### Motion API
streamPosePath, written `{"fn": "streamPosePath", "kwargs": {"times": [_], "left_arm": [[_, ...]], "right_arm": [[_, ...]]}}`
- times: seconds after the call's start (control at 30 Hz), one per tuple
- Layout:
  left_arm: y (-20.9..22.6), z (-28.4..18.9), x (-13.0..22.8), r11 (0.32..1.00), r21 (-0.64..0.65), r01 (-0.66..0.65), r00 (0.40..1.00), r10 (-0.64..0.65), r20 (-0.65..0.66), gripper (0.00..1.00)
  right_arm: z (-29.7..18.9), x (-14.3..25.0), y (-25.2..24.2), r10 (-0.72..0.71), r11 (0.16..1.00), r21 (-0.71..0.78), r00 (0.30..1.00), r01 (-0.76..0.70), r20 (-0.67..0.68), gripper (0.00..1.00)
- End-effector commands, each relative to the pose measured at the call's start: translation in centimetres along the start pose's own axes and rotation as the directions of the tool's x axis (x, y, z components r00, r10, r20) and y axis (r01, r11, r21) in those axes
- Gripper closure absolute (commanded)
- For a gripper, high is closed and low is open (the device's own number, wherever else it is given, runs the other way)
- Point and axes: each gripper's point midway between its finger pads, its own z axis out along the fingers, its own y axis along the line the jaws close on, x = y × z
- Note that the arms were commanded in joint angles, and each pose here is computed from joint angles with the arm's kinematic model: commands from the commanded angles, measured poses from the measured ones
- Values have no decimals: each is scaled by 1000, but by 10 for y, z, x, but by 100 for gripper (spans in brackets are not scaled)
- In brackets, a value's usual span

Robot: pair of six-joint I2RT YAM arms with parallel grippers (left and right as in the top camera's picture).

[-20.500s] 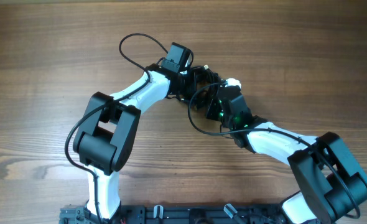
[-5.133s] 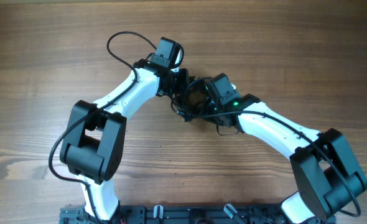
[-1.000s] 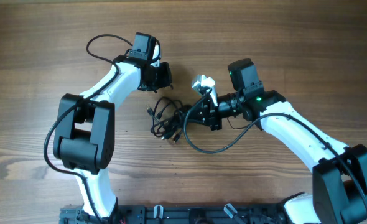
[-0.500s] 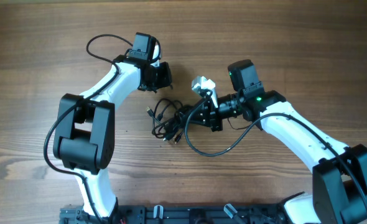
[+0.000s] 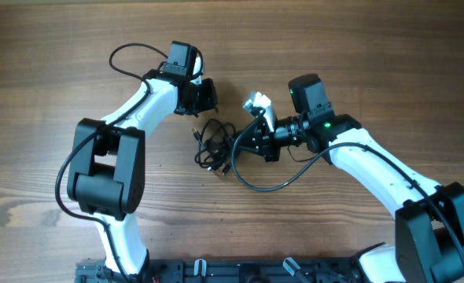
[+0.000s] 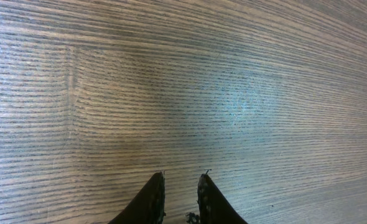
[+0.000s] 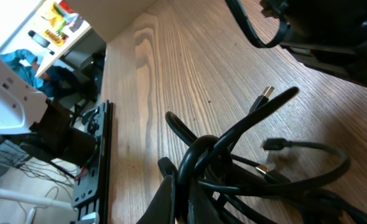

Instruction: Untangle cables

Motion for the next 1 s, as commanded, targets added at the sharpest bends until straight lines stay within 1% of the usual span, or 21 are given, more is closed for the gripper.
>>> {"fn": "streamPosePath", "kwargs": {"times": [0.0,0.13,0.23,0.27,0.37,0.5,0.7,0.8,0.93,0.97], "left_arm": [[7,3,1,1000,-18,10,1000,-10,-2,79],[8,3,1,1000,-23,10,1000,-10,0,80],[20,2,-3,996,-90,14,1000,-11,27,82],[24,2,-5,994,-112,15,999,-11,36,84],[29,1,-6,990,-139,17,999,-10,47,85],[29,1,-6,990,-141,16,999,-10,49,85],[29,1,-6,990,-141,16,999,-10,49,84],[29,1,-7,990,-141,16,999,-10,49,83],[29,1,-7,990,-141,16,999,-10,49,83],[29,1,-7,990,-140,16,999,-10,49,82]], "right_arm": [[1,-8,-1,29,1000,1,1000,-29,10,96],[1,-8,-1,31,1000,1,999,-31,11,95],[1,-11,-4,70,997,15,997,-70,20,96],[1,-12,-6,84,996,22,996,-85,26,96],[0,-20,-8,115,993,30,992,-117,52,96],[-1,-26,-24,219,968,108,971,-228,90,96],[-1,-27,-25,228,964,114,969,-239,96,96],[-3,-26,-33,277,944,152,954,-292,112,96],[-2,-26,-31,270,948,144,957,-284,109,96],[-1,-27,-26,251,958,116,963,-262,100,96]]}}
